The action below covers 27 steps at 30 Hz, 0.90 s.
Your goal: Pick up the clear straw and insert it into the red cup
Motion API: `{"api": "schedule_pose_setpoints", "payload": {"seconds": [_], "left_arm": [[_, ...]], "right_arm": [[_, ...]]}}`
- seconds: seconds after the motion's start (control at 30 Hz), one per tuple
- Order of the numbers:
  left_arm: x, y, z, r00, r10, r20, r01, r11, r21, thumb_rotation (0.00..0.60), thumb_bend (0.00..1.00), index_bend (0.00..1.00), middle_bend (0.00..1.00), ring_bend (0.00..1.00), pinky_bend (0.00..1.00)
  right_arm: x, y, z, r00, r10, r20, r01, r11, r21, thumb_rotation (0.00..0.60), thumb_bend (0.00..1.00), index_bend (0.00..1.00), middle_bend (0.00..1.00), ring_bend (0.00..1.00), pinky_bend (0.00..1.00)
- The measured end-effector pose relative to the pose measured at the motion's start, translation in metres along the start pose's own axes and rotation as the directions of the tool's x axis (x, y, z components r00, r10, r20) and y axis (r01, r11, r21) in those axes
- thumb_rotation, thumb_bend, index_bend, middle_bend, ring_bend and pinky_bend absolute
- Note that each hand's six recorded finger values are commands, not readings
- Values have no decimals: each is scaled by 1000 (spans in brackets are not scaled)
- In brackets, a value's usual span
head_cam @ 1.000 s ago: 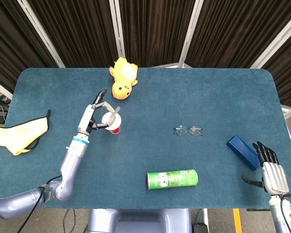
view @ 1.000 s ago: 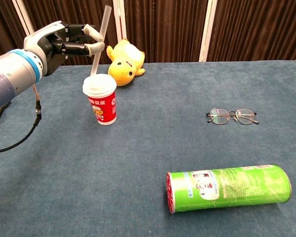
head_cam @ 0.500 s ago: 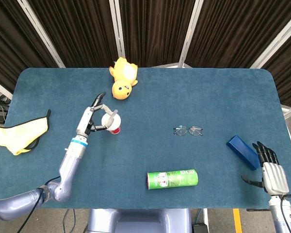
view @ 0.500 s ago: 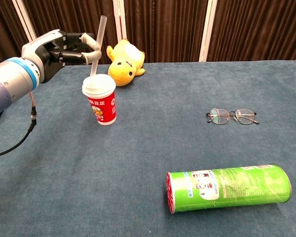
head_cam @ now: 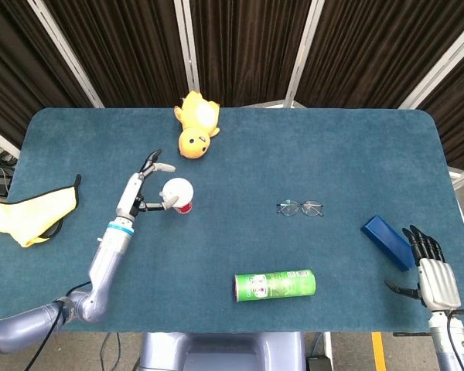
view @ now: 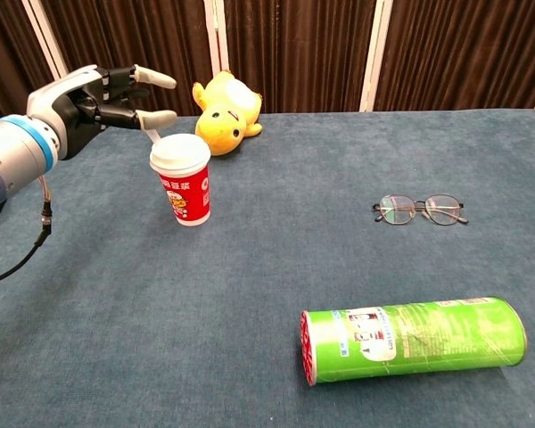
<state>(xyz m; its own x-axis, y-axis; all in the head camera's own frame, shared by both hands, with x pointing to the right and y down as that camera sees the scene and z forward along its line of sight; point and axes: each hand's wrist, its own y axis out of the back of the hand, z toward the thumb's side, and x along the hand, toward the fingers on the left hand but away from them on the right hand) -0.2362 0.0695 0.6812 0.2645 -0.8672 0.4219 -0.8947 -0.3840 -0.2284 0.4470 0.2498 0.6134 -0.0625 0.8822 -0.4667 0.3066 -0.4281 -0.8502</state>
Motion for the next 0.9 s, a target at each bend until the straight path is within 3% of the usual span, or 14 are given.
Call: {"api": "schedule_pose_setpoints", "payload": {"seconds": [0.13,0.27,0.33,0.43,0.53,0.63,0.67,0.77,0.9], "left_arm": [[-6,7,3,1000,8,15,-9,1000,29,600,231,323,0,0,0],[-17,16,3,1000,7,27,-10,992,124,600,232,284,0,0,0],[-24,22,1,1000,5,29,-11,982,191,600,231,237,0,0,0],[-39,34,-5,1000,4,24,-12,941,338,600,232,198,0,0,0],[-62,52,-13,1000,15,6,-16,856,516,600,233,179,0,0,0],[-97,76,-25,999,41,-26,-12,723,691,600,231,176,0,0,0],[-113,86,-29,998,57,-39,-9,664,748,600,231,174,0,0,0],[-154,110,-35,993,104,-62,-5,542,841,600,232,160,0,0,0],[-192,128,-38,987,148,-65,-11,459,889,600,231,120,0,0,0]], "right_arm": [[-1,0,-2,1000,0,6,0,1000,4,600,32,0,0,0,0],[-1,0,-4,1000,2,12,-2,1000,8,600,32,0,0,0,0],[-1,0,-4,1000,2,12,-2,1000,11,600,31,0,0,0,0],[0,0,-4,1000,0,9,0,1000,18,600,31,0,0,0,0],[1,1,-3,1000,-7,4,7,1000,27,600,31,0,0,0,0],[2,1,-1,1000,-12,1,12,999,39,600,31,0,0,0,0],[2,1,-1,1000,-14,0,14,999,43,600,31,0,0,0,0],[3,2,0,1000,-21,-4,21,999,50,600,32,0,0,0,0],[5,3,2,999,-29,-13,30,998,58,600,32,0,0,0,0]]}}
